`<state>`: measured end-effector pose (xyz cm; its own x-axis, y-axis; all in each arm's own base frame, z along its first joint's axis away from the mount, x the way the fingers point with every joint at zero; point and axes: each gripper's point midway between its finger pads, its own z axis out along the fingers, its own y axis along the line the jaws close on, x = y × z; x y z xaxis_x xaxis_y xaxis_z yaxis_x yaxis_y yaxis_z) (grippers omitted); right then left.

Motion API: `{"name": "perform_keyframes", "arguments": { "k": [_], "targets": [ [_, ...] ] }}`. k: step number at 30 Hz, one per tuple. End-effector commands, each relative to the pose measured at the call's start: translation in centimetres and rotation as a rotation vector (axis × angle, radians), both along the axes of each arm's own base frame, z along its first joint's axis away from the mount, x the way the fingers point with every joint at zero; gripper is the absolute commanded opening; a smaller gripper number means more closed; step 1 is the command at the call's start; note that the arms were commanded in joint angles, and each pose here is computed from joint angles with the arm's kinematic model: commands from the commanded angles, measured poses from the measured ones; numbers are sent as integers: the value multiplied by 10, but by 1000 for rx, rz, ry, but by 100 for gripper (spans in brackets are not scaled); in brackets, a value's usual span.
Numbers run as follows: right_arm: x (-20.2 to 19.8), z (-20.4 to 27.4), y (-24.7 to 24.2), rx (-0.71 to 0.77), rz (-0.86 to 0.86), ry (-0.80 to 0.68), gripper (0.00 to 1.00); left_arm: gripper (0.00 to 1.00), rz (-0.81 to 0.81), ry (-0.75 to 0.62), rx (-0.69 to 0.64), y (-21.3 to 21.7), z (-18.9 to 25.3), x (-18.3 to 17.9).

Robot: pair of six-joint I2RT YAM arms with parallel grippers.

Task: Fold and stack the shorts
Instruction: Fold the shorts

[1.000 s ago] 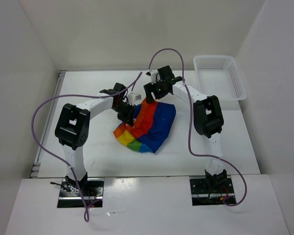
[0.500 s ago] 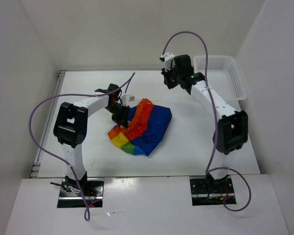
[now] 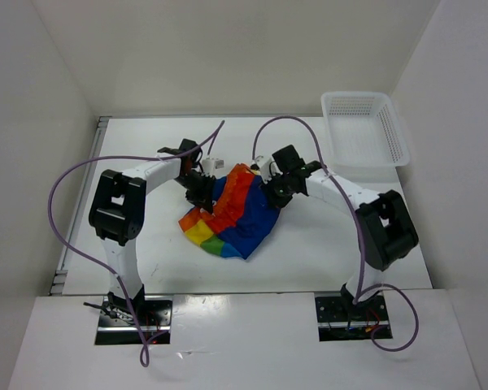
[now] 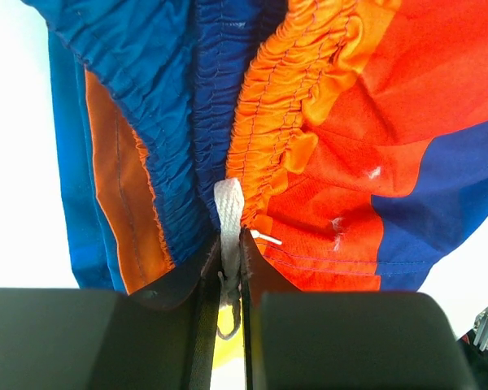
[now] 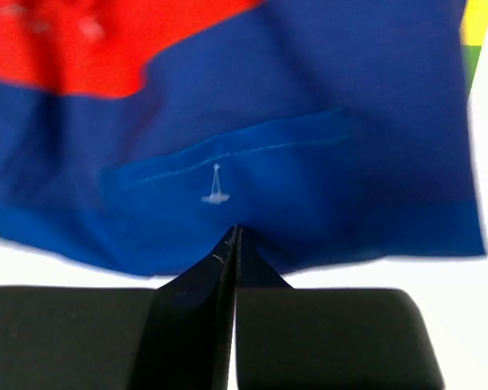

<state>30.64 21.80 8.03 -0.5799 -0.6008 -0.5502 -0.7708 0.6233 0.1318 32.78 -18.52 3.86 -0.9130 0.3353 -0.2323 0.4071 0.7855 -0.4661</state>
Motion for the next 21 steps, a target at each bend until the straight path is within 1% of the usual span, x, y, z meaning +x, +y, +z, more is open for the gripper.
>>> {"name": "perform_keyframes", "arguments": {
  "k": [1, 5, 7, 8, 9, 11, 12, 13, 14, 15, 16, 18, 19, 20, 21],
  "targets": [
    [32, -20, 1, -26, -112, -36, 0, 19, 2, -4, 1, 3, 4, -2],
    [77, -35, -15, -112, -264, -107, 0, 24, 13, -5, 10, 9, 5, -5],
    [103, -30, -17, -115, -322, -153, 0, 26, 22, -5, 10, 12, 5, -3],
    [113, -41, -26, -158, -354, -154, 0, 26, 22, -5, 10, 12, 5, -3],
    [119, -43, -26, -169, -372, -159, 0, 26, 32, 3, 13, 16, 2, -4],
    [139, -37, -22, -167, -401, -193, 0, 27, 32, 4, 13, 16, 2, -4],
    [147, -47, -23, -189, -413, -196, 0, 27, 33, -5, 10, 16, 5, -3],
    [163, -36, -16, -165, -432, -232, 0, 27, 43, -5, 10, 20, 5, -2],
    [170, -36, -13, -159, -433, -240, 0, 27, 43, -5, 10, 20, 5, -2],
    [176, -45, -13, -178, -441, -238, 0, 28, 43, -5, 10, 20, 5, -2],
    [190, -35, -7, -155, -447, -267, 0, 32, 41, -3, 0, 18, 6, -2],
    [198, -41, 3, -155, -437, -266, 0, 38, 39, 0, -8, 17, 7, -3],
    [207, -32, 8, -137, -441, -288, 0, 42, 37, -6, -21, 15, 10, 0],
    [208, -26, 16, -125, -431, -301, 0, 45, 37, -8, -21, 15, 14, -2],
    [208, -22, 23, -118, -404, -312, 0, 45, 37, -8, -21, 15, 17, -1]
  ]
}}
